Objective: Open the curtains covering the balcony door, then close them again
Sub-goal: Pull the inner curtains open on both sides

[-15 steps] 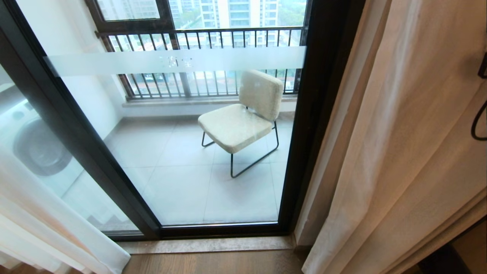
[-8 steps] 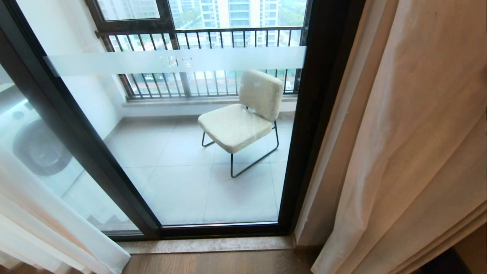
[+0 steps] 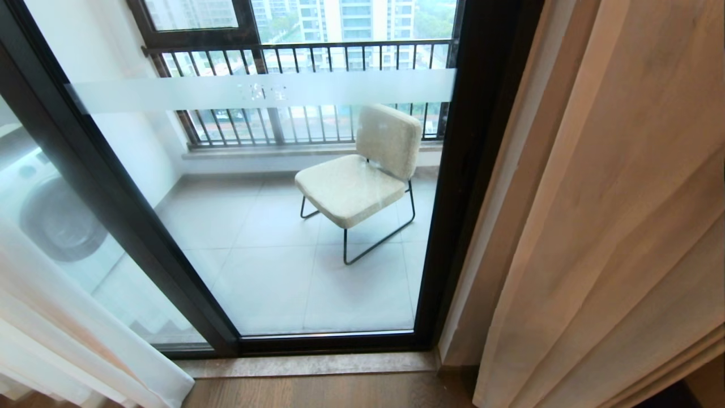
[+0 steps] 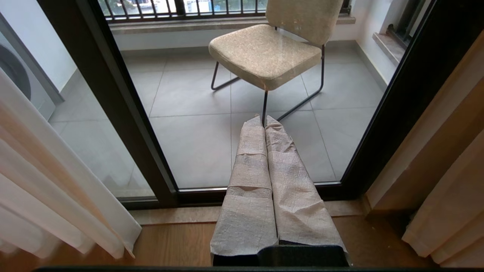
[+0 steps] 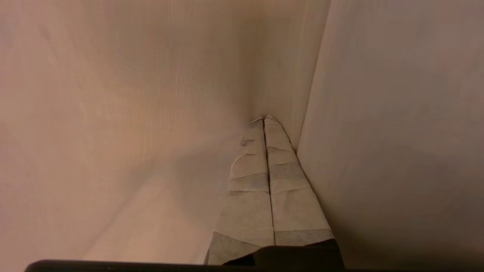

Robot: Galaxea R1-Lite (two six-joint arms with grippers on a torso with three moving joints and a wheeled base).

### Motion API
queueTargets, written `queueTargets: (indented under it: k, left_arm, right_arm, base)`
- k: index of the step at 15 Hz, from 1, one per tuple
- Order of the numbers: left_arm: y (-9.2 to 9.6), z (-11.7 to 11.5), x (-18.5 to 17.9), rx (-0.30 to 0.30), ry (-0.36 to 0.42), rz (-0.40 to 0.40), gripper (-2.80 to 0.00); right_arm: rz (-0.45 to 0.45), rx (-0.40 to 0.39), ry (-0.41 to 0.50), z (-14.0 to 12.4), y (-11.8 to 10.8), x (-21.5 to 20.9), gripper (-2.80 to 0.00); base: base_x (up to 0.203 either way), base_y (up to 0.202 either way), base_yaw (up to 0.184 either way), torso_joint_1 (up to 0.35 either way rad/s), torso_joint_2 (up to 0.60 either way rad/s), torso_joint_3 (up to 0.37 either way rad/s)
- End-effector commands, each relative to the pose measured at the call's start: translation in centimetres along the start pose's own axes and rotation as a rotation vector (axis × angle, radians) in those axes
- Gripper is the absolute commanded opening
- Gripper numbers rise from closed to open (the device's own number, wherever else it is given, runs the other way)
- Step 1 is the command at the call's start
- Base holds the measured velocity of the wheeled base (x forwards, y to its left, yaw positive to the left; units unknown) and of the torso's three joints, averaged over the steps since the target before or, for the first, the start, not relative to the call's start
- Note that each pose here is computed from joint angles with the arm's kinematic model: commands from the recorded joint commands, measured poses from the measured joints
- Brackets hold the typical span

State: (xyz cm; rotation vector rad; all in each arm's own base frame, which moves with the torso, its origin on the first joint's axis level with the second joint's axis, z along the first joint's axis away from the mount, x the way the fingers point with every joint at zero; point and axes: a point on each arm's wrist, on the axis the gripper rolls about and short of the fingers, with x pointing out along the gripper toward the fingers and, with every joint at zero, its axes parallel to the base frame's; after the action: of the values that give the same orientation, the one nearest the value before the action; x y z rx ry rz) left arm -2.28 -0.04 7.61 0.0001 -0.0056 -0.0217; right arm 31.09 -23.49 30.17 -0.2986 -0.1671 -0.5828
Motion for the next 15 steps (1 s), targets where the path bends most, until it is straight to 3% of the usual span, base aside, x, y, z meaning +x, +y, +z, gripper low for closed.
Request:
queueTargets:
  k: [1, 6, 11, 15]
  left_arm:
    - [0.0, 0.0, 0.0, 0.0, -0.001, 0.0, -2.8]
    - [0.0, 0.0, 0.0, 0.0, -0.001, 0.0, -2.8]
    - [0.0, 0.0, 0.0, 0.0, -0.001, 0.0, -2.8]
    - [0.0, 0.0, 0.0, 0.0, -0.001, -0.001, -2.8]
  right_arm:
    - [-0.02, -0.009, 0.017, -1.2, -0.9, 0.4, -2.8]
    - [-0.042, -0.023, 0.024, -2.4, -2.2, 0.7, -2.8]
    - [-0.041, -0.025, 0.01, -1.8, -2.1, 0.3, -2.8]
    - [0.042, -0.018, -0.014, 0.2, -0.9, -1.8, -2.8]
  base:
    - [0.0, 0.0, 0.0, 0.0, 0.0, 0.0]
    - [0.0, 0.0, 0.0, 0.0, 0.0, 0.0]
    - [0.0, 0.0, 0.0, 0.0, 0.0, 0.0]
    - [0.0, 0.0, 0.0, 0.0, 0.0, 0.0]
